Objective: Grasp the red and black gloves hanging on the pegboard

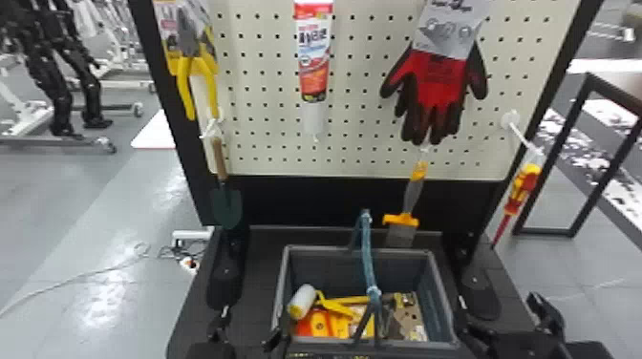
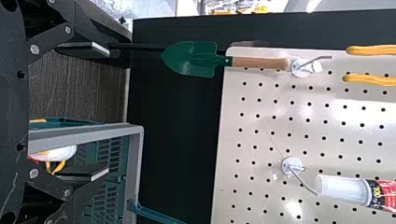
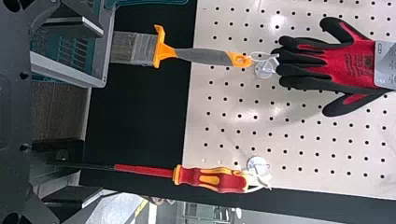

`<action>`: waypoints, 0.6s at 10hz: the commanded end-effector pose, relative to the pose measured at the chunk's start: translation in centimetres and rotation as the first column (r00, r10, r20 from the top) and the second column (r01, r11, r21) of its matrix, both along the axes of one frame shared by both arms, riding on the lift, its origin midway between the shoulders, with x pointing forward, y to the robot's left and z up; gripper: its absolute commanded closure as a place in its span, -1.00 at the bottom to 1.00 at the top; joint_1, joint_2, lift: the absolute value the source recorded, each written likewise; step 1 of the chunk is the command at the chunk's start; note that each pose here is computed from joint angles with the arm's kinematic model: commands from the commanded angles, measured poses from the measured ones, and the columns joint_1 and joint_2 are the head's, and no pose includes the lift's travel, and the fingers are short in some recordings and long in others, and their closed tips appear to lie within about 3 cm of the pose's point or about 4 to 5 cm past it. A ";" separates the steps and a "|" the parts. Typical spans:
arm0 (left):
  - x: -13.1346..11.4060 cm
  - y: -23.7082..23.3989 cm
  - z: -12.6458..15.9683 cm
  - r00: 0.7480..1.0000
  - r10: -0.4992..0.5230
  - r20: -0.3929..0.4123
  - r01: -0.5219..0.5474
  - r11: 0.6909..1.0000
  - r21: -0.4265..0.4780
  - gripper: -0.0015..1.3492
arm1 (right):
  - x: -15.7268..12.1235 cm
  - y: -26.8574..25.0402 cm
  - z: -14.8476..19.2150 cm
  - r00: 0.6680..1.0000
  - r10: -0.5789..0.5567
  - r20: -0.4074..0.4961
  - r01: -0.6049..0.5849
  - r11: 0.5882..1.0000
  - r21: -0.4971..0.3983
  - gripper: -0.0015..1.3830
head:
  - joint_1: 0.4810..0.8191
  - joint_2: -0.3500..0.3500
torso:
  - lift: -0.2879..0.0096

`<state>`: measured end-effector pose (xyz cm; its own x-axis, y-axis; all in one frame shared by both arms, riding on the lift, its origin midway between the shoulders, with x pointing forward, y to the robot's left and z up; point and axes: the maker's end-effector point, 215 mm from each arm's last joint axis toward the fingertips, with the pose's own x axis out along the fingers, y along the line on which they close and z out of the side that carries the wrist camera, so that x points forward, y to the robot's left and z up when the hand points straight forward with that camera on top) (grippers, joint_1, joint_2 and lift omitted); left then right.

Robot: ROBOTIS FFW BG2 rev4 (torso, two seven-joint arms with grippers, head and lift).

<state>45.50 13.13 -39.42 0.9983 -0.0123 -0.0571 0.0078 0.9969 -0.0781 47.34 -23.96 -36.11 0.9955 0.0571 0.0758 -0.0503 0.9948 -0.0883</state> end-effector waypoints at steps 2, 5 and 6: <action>0.1 0.0 0.0 1.000 -0.001 0.001 0.001 1.000 0.003 -0.42 | 0.0 0.1 -0.1 1.000 -0.002 -0.001 0.002 1.000 0.004 -0.84 | -0.60 0.00 | 0.26; 0.0 0.0 -0.1 1.000 -0.002 -0.002 0.002 1.000 0.004 -0.42 | 0.0 0.0 -0.2 1.000 -0.003 -0.003 0.003 1.000 0.007 -0.83 | -0.60 0.00 | 0.26; 0.0 0.0 -0.1 1.000 -0.002 -0.002 0.002 1.000 0.004 -0.42 | 0.1 0.0 0.1 1.000 -0.003 0.002 0.003 1.000 0.013 -0.83 | -0.60 0.00 | 0.26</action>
<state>45.50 13.17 -39.51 0.9981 -0.0136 -0.0593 0.0092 0.9972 -0.0747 47.39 -23.96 -36.12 0.9957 0.0530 0.0761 -0.0470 0.9958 -0.0782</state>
